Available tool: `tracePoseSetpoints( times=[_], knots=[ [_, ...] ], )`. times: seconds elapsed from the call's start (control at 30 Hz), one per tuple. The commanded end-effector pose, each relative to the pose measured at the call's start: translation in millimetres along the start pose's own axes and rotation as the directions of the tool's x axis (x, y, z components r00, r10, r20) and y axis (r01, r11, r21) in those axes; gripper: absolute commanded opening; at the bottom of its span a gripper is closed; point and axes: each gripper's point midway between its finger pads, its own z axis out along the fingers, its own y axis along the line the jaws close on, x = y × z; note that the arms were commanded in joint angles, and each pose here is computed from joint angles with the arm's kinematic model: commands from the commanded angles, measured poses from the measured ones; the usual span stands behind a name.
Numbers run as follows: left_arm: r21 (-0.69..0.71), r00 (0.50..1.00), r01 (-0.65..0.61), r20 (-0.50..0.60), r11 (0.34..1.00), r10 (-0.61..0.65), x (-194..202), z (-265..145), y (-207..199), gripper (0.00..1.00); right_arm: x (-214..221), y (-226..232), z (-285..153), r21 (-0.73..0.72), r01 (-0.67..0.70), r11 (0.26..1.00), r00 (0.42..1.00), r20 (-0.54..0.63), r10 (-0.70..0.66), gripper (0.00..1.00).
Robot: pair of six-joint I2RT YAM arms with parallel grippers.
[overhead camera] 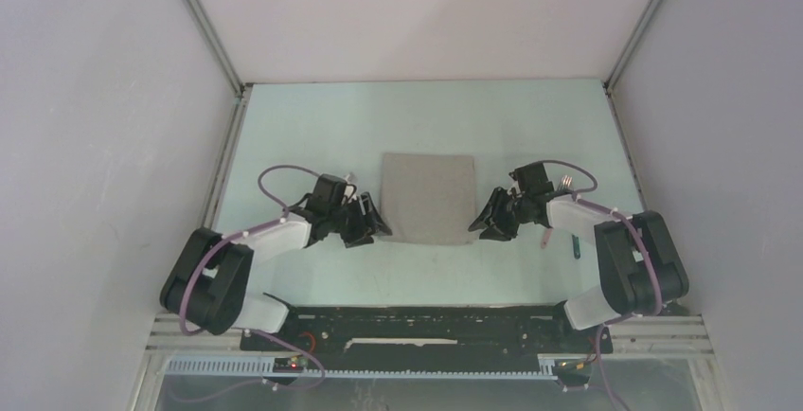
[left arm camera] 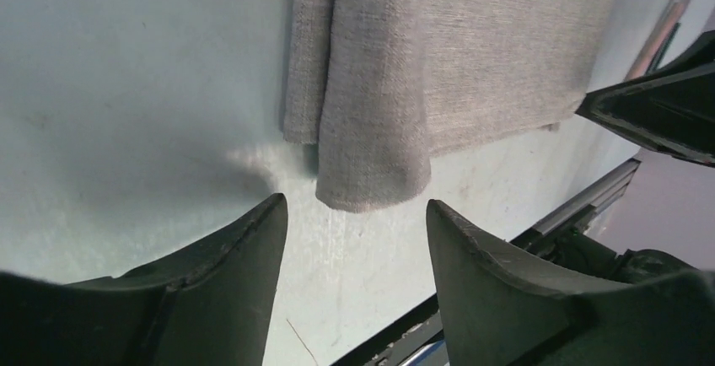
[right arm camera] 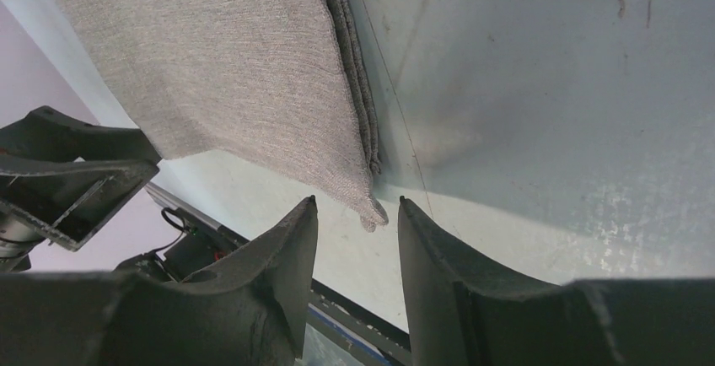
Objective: Fold the napkin into a case and place the utensils inside
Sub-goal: Smooth out the square-folded napkin at the center of the board.
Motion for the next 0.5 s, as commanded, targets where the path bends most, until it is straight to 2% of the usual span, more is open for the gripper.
tracePoseSetpoints(
  times=[0.0, 0.17, 0.47],
  knots=[
    [0.059, 0.996, -0.004, 0.089, 0.998, -0.001, -13.7, -15.2, -19.9, 0.68, -1.5, 2.0, 4.2, -0.03, -0.009, 1.0, 1.0, -0.002, 0.009, 0.48],
    [0.015, 0.995, -0.004, 0.096, 1.0, 0.002, -10.9, -8.8, -16.4, 0.69, -0.1, 0.1, 5.2, -0.026, -0.017, 1.0, 1.0, -0.002, 0.017, 0.48],
    [-0.039, 0.997, 0.02, 0.079, 0.999, -0.017, -3.8, 7.3, -3.9, 0.48, 0.8, -4.2, 6.0, 0.007, -0.03, 1.0, 0.999, 0.017, 0.03, 0.5]
  ],
)
